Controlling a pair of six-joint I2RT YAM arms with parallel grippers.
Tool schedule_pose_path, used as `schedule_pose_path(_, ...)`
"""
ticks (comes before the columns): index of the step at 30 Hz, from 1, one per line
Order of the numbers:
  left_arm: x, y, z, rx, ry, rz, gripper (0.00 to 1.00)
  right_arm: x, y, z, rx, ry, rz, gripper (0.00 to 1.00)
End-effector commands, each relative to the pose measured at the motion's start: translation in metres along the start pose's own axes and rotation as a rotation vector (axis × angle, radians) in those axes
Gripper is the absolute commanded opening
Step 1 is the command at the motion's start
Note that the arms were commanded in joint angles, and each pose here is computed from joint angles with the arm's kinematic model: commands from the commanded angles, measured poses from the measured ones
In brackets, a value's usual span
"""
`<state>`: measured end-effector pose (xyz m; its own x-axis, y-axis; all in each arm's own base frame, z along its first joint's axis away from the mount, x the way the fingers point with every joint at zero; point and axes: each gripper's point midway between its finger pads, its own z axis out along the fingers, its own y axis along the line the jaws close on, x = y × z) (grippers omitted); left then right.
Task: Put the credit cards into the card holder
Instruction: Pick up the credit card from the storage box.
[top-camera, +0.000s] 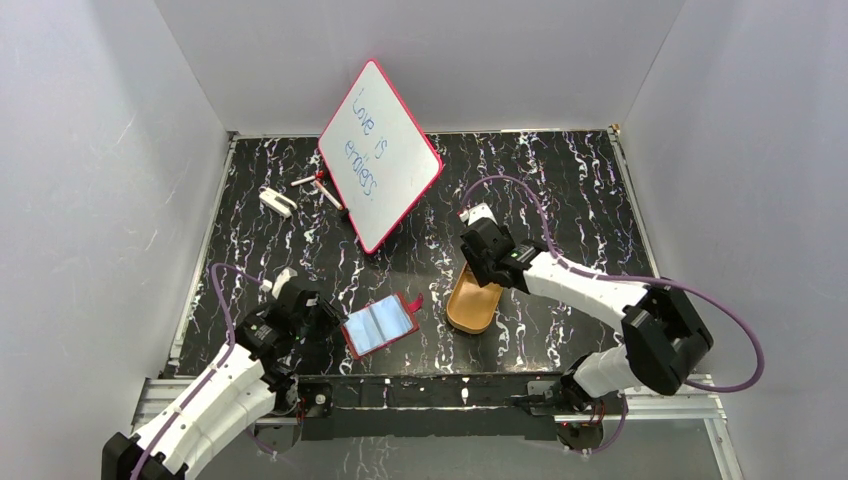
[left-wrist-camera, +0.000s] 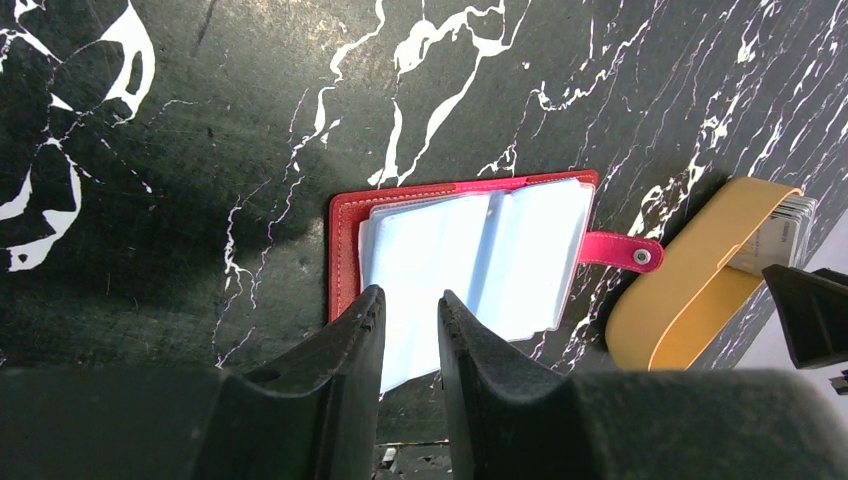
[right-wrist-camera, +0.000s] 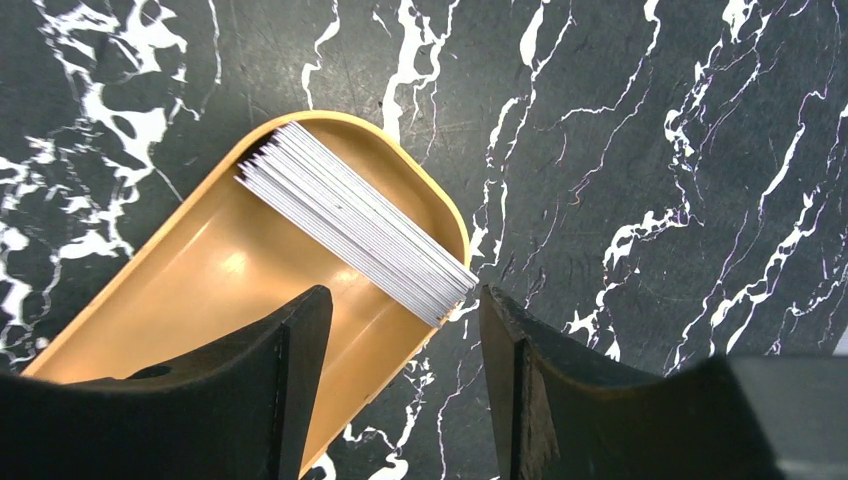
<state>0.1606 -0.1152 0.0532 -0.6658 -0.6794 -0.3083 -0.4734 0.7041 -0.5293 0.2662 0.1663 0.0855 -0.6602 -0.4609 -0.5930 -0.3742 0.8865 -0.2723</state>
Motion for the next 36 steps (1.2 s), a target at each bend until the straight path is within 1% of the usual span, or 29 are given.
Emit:
schedule_pose_path(1,0.004,0.004,0.002,-0.009,0.013,0.012,0.24,-0.007,-0.007,0.006,0.058,-0.009,-0.010,0.63)
schedule_pose_path(4,0.004,0.004,0.002,-0.005,0.012,0.014,0.24,-0.008,-0.008,0.007,0.064,-0.013,-0.021,0.61)
schedule_pose_path(11,0.003,0.004,0.003,-0.007,0.007,0.019,0.24,-0.006,-0.009,0.009,0.069,-0.009,-0.032,0.52)
schedule_pose_path(19,0.003,0.004,0.003,-0.006,0.012,0.022,0.24,-0.008,-0.013,0.007,0.087,-0.015,-0.034,0.49)
schedule_pose_path(31,0.003,0.004,0.003,-0.005,0.009,0.020,0.24,-0.014,-0.017,-0.001,0.091,-0.048,-0.019,0.36)
schedule_pose_path(34,0.003,0.003,0.003,-0.004,0.011,0.021,0.24,-0.014,-0.017,-0.003,0.084,-0.047,-0.017,0.35)
schedule_pose_path(36,0.003,0.004,0.003,-0.004,0.011,0.022,0.24,-0.015,-0.014,-0.005,0.064,-0.057,-0.011,0.37)
